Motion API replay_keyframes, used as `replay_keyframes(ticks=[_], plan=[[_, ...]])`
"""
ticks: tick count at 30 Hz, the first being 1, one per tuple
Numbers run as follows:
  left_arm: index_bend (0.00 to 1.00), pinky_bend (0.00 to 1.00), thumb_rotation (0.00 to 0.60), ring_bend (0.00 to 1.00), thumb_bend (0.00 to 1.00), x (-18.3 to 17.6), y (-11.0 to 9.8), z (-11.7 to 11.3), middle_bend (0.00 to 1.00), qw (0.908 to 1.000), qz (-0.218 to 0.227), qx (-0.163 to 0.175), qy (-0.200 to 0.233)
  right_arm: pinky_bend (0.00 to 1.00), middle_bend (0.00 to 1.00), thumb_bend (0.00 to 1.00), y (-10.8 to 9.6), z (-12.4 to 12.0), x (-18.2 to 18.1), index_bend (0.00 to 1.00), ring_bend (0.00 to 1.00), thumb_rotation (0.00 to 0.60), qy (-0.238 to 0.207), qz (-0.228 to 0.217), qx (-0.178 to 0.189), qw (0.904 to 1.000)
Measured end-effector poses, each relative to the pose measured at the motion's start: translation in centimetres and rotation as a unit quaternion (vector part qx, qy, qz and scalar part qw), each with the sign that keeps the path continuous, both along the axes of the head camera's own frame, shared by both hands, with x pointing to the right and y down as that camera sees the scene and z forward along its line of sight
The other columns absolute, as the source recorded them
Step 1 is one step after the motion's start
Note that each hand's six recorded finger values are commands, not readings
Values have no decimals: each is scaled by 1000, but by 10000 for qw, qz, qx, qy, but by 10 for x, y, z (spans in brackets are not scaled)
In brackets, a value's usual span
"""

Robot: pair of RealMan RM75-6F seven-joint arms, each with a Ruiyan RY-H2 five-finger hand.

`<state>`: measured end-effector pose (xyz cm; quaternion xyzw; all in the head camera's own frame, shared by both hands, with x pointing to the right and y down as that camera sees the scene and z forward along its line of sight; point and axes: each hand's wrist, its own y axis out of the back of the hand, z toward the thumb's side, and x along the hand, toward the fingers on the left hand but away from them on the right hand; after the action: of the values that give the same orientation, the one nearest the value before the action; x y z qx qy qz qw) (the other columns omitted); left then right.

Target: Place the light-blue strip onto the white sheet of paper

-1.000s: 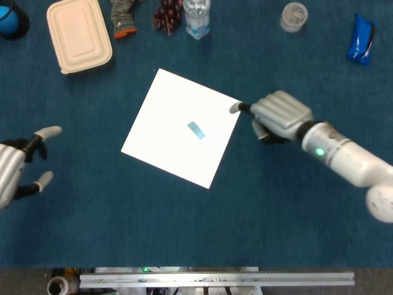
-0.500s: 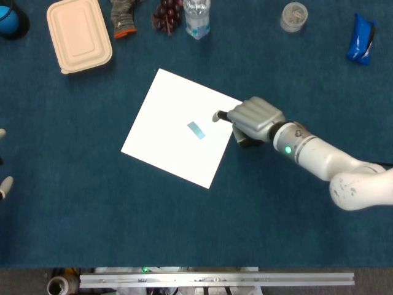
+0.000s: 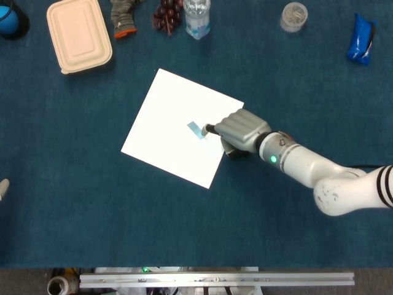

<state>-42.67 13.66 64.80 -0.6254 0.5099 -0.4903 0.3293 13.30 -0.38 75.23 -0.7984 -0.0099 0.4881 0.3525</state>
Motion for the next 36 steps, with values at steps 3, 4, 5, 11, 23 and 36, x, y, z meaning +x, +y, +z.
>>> replay_keyframes(ticks=[3, 4, 5, 11, 23, 36], plan=[[195, 574, 600, 535, 231, -2, 1, 2, 485, 10000, -24, -27, 4, 1000, 1000, 1000, 0, 3, 1, 202, 1000, 538, 59, 20, 9, 10000], [195, 574, 600, 535, 231, -2, 1, 3, 485, 10000, -28, -38, 7, 1000, 1000, 1000, 0, 5, 2, 202, 1000, 538, 83, 25, 17, 10000], [195, 574, 600, 535, 231, -2, 1, 3, 484, 10000, -29, -46, 9, 1000, 1000, 1000, 0, 6, 2, 202, 1000, 537, 99, 26, 23, 9999], [194, 567, 600, 535, 230, -3, 0, 5, 478, 10000, -32, -53, 20, 1000, 1000, 1000, 0, 11, -3, 202, 1000, 539, 134, 19, 54, 9999], [194, 558, 600, 535, 231, -5, 0, 6, 471, 10000, -56, -69, 17, 1000, 1000, 1000, 4, 17, -4, 202, 1000, 539, 217, -23, 29, 9998], [193, 555, 600, 535, 231, -6, 0, 6, 464, 9999, -92, -64, 10, 1000, 1000, 1000, 5, 16, -7, 202, 1000, 539, 161, -18, 25, 9999]])
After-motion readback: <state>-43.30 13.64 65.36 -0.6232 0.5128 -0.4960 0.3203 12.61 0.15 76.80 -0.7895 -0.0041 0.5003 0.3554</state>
